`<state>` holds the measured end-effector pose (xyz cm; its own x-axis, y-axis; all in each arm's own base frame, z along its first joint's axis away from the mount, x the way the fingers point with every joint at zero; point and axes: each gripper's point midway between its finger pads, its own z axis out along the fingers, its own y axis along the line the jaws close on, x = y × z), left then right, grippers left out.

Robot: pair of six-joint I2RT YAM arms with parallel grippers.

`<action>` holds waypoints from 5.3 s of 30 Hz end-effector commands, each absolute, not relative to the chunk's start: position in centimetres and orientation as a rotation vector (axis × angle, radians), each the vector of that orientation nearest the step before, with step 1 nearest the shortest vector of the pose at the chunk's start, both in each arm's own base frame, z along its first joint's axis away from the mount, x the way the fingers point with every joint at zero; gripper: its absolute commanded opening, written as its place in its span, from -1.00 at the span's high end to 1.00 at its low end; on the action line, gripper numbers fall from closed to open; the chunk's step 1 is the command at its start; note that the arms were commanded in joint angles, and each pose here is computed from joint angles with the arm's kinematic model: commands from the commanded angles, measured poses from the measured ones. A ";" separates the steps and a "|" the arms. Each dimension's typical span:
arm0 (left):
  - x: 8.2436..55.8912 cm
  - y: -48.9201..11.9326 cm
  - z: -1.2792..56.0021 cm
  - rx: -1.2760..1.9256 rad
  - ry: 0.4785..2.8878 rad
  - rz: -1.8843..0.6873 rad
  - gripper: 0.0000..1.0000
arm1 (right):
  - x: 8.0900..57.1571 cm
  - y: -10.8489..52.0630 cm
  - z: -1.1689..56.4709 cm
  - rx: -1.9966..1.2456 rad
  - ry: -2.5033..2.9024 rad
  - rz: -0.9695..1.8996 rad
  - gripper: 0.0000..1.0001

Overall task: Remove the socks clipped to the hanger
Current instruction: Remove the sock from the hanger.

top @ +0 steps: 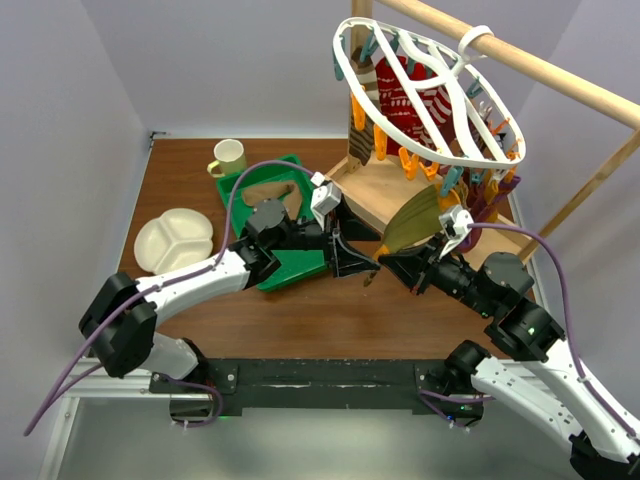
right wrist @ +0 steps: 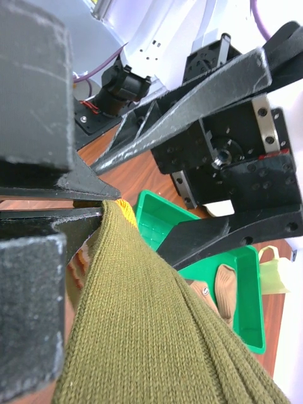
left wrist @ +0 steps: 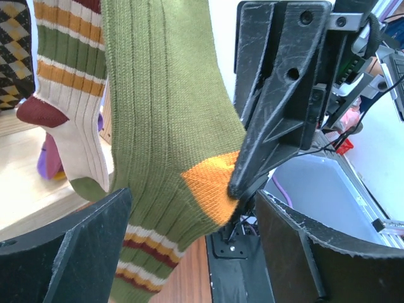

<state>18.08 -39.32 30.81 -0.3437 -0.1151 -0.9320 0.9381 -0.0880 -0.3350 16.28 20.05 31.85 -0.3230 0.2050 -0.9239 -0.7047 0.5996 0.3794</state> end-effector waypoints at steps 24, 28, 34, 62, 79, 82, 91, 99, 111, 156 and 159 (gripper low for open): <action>22.7 -41.9 39.2 0.853 1.186 -1.504 -0.76 | 14.3 19.4 31.5 -0.429 1.620 1.037 1.00; 23.5 -43.3 39.0 0.885 1.206 -1.529 -0.79 | 14.2 19.7 31.6 -0.441 1.610 1.046 1.00; 24.0 -45.1 37.2 0.964 1.247 -1.565 -0.84 | 14.5 20.0 31.8 -0.456 1.607 1.043 1.00; 20.4 -44.6 35.7 1.074 1.193 -1.743 -0.17 | 16.4 19.4 31.5 -0.405 1.627 0.947 1.00; 24.7 -45.5 35.3 0.908 1.356 -1.555 1.00 | 19.5 13.2 33.7 -0.066 1.600 0.671 -0.40; 25.2 -45.5 35.3 0.896 1.373 -1.531 1.00 | 19.9 9.9 33.9 0.092 1.603 0.555 -0.46; 25.6 -45.4 35.3 0.885 1.413 -1.505 1.00 | 20.2 6.6 37.7 0.185 1.496 0.438 -0.57; 25.5 -45.2 35.4 0.889 1.418 -1.502 1.00 | 22.0 8.1 41.9 0.131 1.408 0.422 -0.39; 25.0 -45.0 36.3 0.891 1.398 -1.519 1.00 | 24.5 10.4 45.2 0.036 1.380 0.366 -0.42; 28.3 -40.9 36.8 0.808 1.470 -1.532 1.00 | 25.7 12.1 43.5 -0.136 1.410 0.524 -0.45; 28.4 -40.8 37.0 0.810 1.468 -1.533 1.00 | 25.1 11.1 42.9 -0.106 1.410 0.497 -0.43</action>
